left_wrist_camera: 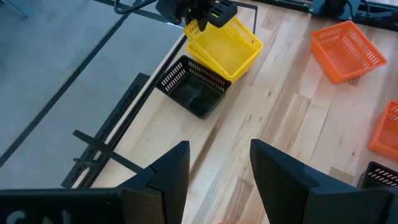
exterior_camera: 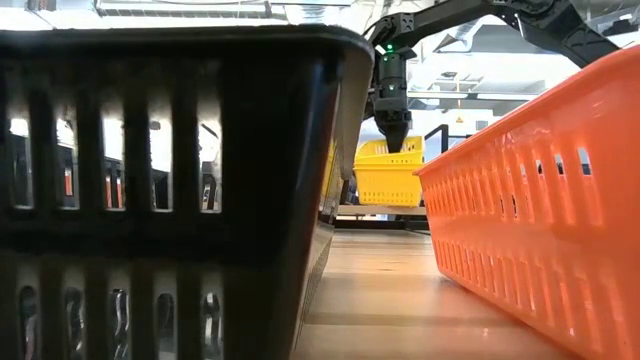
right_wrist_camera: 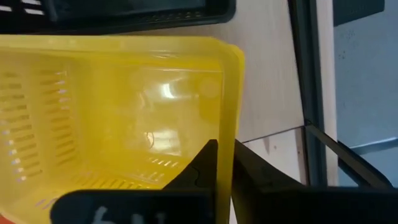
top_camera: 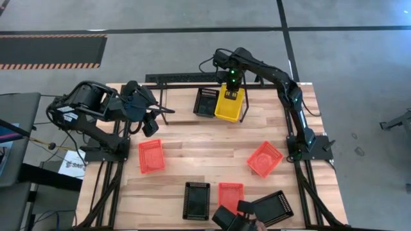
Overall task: Stack baskets on shelf by color
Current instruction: Stack the yellow basket on the yellow basket on the shelf
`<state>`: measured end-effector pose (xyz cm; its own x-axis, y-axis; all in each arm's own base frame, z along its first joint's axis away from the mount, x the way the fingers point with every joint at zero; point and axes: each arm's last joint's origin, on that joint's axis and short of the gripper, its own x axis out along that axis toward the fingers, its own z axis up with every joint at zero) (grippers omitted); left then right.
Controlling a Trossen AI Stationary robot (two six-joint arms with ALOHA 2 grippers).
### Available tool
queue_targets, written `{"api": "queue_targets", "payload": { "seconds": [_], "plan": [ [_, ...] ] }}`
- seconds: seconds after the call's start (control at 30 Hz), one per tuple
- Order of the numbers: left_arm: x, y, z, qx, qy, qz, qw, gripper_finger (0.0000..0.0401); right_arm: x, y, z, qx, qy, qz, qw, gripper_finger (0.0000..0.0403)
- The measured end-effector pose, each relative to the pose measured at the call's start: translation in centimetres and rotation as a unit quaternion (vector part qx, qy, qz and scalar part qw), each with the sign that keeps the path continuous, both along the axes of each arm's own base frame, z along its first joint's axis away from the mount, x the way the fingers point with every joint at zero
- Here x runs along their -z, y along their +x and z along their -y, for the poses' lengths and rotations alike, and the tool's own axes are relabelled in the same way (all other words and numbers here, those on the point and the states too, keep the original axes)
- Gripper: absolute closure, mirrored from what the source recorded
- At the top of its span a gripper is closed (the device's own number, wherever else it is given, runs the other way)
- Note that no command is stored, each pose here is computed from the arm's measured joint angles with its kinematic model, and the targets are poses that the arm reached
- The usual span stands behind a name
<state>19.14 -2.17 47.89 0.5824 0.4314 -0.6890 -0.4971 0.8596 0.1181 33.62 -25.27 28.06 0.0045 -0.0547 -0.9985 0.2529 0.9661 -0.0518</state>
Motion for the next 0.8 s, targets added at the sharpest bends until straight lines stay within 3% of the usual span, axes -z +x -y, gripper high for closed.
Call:
{"api": "queue_targets", "payload": {
  "seconds": [0.4, 0.8],
  "plan": [
    [0.0, 0.0, 0.0, 0.001, -0.001, 0.000, 1.000, 0.0244, 0.0, 0.2, -0.3, 0.005, -0.020, -0.017, 1.000, 0.0354],
    [0.0, 0.0, 0.0, 0.001, -0.002, 0.000, 1.000, 0.0244, -1.4, 0.6, -2.0, -0.021, -0.114, -0.063, 0.991, 0.0317]
  ]
}}
